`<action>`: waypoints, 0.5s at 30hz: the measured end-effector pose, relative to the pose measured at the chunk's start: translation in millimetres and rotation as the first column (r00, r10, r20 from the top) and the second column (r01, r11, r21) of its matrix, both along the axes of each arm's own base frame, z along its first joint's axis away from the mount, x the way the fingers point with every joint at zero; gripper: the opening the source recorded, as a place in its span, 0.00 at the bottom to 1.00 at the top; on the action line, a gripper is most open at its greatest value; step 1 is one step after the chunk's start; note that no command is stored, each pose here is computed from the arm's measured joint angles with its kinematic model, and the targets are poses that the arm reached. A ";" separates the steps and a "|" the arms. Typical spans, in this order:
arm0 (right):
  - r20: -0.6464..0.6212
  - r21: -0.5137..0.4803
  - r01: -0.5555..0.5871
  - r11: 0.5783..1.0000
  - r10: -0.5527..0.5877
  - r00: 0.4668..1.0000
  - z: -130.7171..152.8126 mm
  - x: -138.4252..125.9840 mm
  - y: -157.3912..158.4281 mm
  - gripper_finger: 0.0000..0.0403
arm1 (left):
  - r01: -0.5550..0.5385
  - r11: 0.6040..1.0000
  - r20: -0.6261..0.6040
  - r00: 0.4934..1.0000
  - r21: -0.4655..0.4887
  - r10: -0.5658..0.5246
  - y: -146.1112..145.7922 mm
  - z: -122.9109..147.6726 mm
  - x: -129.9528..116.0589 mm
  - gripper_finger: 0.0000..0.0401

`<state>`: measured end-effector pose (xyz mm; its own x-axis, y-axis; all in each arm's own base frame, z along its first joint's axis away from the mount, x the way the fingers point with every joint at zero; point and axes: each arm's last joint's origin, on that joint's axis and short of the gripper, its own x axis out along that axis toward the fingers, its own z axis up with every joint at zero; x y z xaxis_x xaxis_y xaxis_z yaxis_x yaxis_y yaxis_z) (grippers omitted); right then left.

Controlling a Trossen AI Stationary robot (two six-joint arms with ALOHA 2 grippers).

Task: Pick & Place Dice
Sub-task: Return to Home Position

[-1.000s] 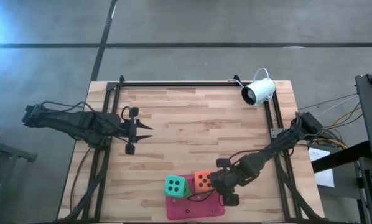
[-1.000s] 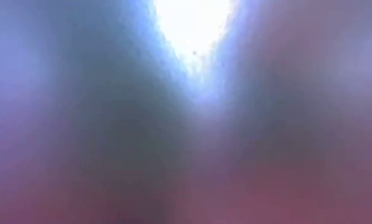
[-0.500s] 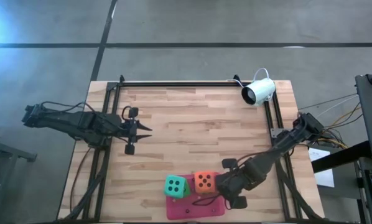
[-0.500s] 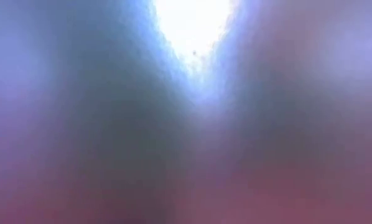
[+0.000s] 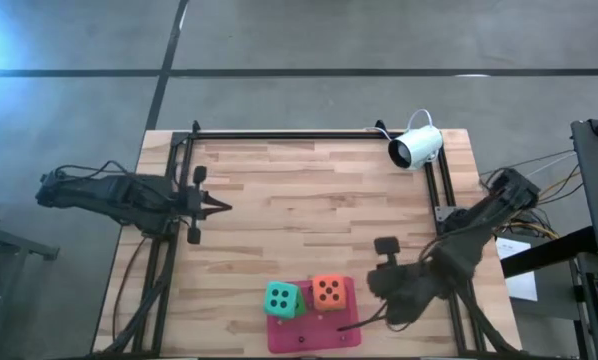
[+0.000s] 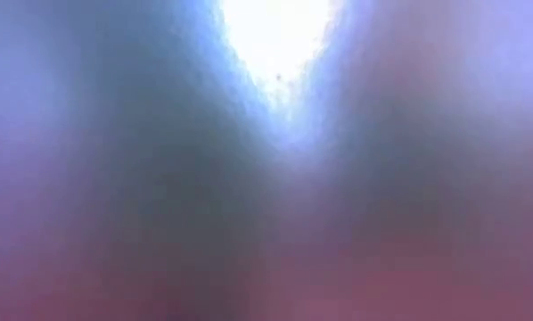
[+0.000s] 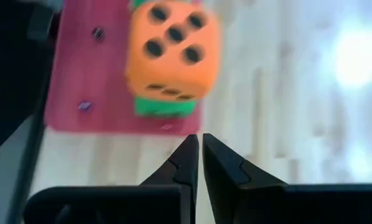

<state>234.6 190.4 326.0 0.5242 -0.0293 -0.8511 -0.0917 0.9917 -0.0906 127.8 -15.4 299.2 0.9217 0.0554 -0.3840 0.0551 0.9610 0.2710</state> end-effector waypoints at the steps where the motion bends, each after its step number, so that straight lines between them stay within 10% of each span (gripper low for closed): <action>1: 0.036 -0.015 0.008 1.000 -0.007 0.999 4.1 -5.2 -2.6 0.05 | 0.001 1.000 0.009 1.000 -0.001 -0.001 0.5 0.8 -3.4 0.01; 15: 0.574 -0.008 -0.113 0.994 0.097 0.813 1.8 -47.7 -41.0 0.02 | 0.151 0.989 0.234 0.961 -0.007 -0.145 1.7 -8.5 -34.7 0.01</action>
<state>186.8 149.4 327.7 0.9156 0.0714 -0.3956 -0.1350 0.9816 -0.1352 93.1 -13.7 290.7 0.9828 -0.0950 -0.1582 0.1356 0.9533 0.2698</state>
